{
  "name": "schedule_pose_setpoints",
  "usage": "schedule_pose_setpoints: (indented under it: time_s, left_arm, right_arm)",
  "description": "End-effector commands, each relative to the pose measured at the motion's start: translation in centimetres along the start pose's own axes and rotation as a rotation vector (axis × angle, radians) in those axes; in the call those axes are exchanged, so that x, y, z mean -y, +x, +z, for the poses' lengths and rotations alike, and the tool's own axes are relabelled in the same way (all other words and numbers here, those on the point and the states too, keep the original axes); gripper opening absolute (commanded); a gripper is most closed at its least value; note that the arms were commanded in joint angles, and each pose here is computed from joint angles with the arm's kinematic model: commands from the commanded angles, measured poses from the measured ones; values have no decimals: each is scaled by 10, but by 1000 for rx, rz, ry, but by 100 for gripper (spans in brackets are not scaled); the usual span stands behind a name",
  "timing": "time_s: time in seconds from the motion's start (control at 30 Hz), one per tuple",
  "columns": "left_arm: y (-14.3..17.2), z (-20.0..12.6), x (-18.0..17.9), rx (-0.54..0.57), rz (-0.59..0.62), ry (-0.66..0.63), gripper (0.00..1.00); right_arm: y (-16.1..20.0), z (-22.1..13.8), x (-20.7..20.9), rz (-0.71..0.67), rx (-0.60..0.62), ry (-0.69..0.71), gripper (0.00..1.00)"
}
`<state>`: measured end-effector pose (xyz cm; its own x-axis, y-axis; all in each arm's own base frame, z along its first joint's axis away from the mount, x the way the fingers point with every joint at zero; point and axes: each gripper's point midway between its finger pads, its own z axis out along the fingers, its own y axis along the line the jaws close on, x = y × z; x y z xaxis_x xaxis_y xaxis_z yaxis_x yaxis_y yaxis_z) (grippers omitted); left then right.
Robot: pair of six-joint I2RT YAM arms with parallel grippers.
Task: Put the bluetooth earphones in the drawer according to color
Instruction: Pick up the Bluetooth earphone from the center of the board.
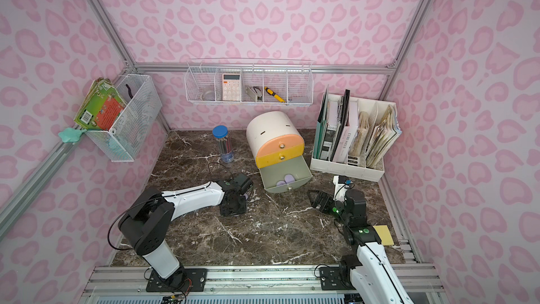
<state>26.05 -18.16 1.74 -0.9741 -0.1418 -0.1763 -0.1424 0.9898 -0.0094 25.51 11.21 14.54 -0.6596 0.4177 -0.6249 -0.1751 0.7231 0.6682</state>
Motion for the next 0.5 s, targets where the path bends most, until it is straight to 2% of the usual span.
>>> schedule_pose_setpoints:
  time_s: [0.0, 0.23, 0.47]
  left_arm:
    - [2, -5, 0, 5, 28, -18, 43]
    - [-12, -47, 38, 93, 119, 19, 43]
    - [-42, -91, 88, 183, 197, 114, 42]
  right_arm:
    - [2, -1, 0, 1, -5, -5, 98]
    - [1, -1, 1, 2, 3, -8, 98]
    - [3, 0, 3, 9, -1, -9, 99]
